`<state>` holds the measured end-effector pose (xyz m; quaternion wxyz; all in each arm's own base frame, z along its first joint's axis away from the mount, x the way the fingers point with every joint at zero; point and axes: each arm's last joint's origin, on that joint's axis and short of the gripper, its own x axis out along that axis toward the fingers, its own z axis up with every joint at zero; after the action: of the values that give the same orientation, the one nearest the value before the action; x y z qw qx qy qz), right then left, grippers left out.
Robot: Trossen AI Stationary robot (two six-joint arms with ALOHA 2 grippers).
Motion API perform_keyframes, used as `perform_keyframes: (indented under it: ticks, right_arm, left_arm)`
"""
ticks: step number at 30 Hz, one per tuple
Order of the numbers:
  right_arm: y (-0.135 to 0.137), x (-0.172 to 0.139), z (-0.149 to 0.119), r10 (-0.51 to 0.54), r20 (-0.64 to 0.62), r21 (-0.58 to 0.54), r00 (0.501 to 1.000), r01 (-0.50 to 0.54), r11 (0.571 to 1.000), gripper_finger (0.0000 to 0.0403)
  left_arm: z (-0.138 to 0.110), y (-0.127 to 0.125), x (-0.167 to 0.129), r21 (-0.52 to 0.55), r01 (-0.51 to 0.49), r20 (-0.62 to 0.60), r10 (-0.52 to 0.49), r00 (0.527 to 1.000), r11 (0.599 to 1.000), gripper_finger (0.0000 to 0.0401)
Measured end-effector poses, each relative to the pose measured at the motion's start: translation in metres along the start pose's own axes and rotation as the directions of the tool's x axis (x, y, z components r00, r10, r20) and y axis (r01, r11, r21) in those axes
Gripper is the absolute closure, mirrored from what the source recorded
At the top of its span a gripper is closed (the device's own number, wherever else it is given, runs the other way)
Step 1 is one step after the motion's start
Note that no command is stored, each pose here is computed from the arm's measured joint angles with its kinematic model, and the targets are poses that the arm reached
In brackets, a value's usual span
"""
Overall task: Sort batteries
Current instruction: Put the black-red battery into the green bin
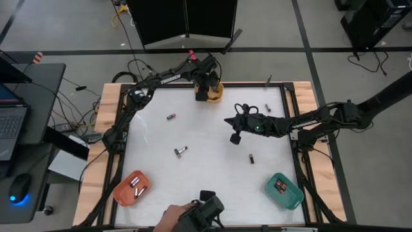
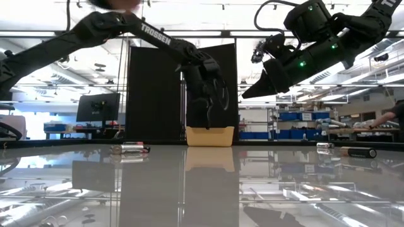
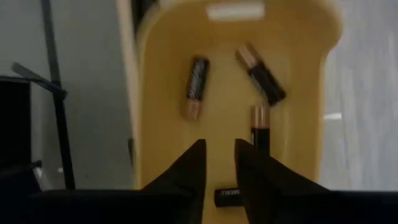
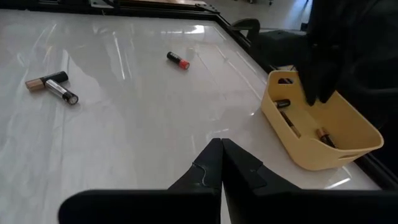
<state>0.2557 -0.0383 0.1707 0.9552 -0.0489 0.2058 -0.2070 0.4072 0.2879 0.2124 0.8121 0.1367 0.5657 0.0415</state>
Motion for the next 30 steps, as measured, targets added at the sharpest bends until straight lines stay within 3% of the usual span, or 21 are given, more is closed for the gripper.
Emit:
perform_keyframes:
  ticks: [6, 15, 22, 30]
  right_arm:
    - [0.000, 0.000, 0.000, -0.001, -0.002, -0.014, 1.000, 0.001, 1.000, 0.0392]
    - [0.000, 0.000, 0.001, 0.010, 0.007, -0.004, 1.000, -0.010, 1.000, 0.0394]
    - [0.000, -0.001, 0.003, 0.009, 0.067, 0.023, 0.998, -0.011, 1.000, 0.0394]
    - [0.000, -0.006, -0.008, 0.041, 0.106, 0.031, 0.994, -0.044, 0.999, 0.0394]
  left_arm:
    - [-0.001, 0.011, -0.035, -0.080, 0.075, 0.176, -0.060, 0.983, 0.994, 0.0392]
    - [0.009, 0.025, -0.056, -0.133, 0.041, 0.360, 0.010, 0.933, 0.990, 0.0397]
    - [0.021, 0.031, -0.051, -0.178, 0.044, 0.546, 0.061, 0.836, 0.983, 0.0399]
    - [0.035, 0.012, -0.045, -0.165, -0.007, 0.666, 0.116, 0.737, 0.986, 0.0400]
